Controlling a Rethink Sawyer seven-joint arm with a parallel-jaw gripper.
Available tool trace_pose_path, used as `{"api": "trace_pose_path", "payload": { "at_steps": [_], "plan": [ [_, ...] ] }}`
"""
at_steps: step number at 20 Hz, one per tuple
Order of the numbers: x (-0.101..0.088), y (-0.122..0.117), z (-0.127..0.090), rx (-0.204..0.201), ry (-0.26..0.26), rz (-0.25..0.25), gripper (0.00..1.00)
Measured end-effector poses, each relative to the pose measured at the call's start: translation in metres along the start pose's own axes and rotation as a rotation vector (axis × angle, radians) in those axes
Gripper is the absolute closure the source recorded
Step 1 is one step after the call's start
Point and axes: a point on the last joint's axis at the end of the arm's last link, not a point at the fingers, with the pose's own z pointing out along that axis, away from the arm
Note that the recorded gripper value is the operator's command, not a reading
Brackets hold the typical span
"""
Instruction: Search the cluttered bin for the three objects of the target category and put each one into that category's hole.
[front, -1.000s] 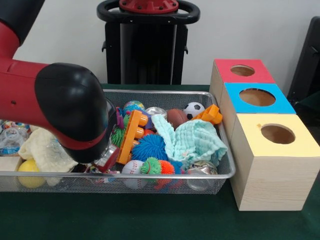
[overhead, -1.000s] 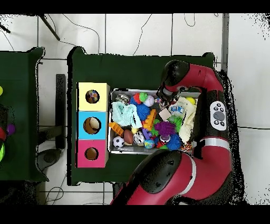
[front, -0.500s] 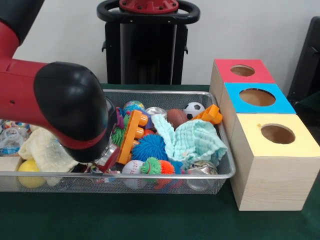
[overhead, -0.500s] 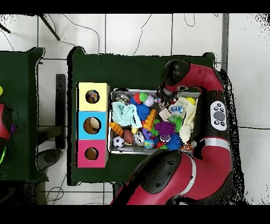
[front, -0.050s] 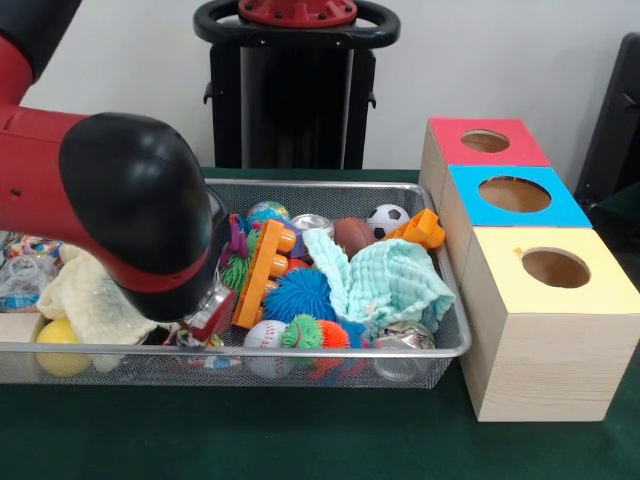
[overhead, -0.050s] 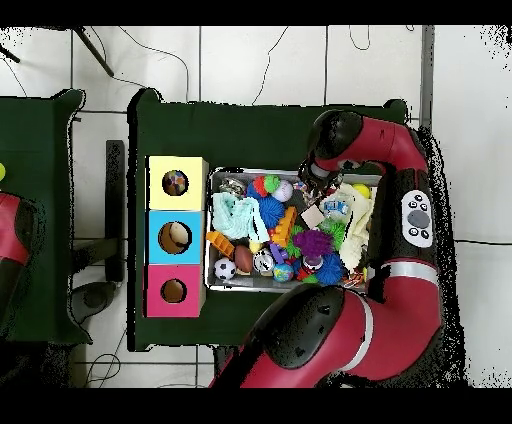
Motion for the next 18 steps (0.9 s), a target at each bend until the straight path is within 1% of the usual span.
{"api": "trace_pose_path", "payload": {
  "at_steps": [2, 6, 10, 14, 18],
  "plan": [
    [-0.001, -0.001, -0.006, -0.002, -0.012, 0.001, 1.0],
    [0.0, -0.002, -0.019, -0.01, -0.072, -0.006, 1.0],
    [0.004, -0.002, -0.02, -0.004, -0.123, -0.025, 1.0],
    [0.008, -0.001, -0.02, -0.002, -0.139, -0.035, 1.0],
    [0.013, 0.0, -0.021, -0.001, -0.135, -0.041, 1.0]
  ]
}}
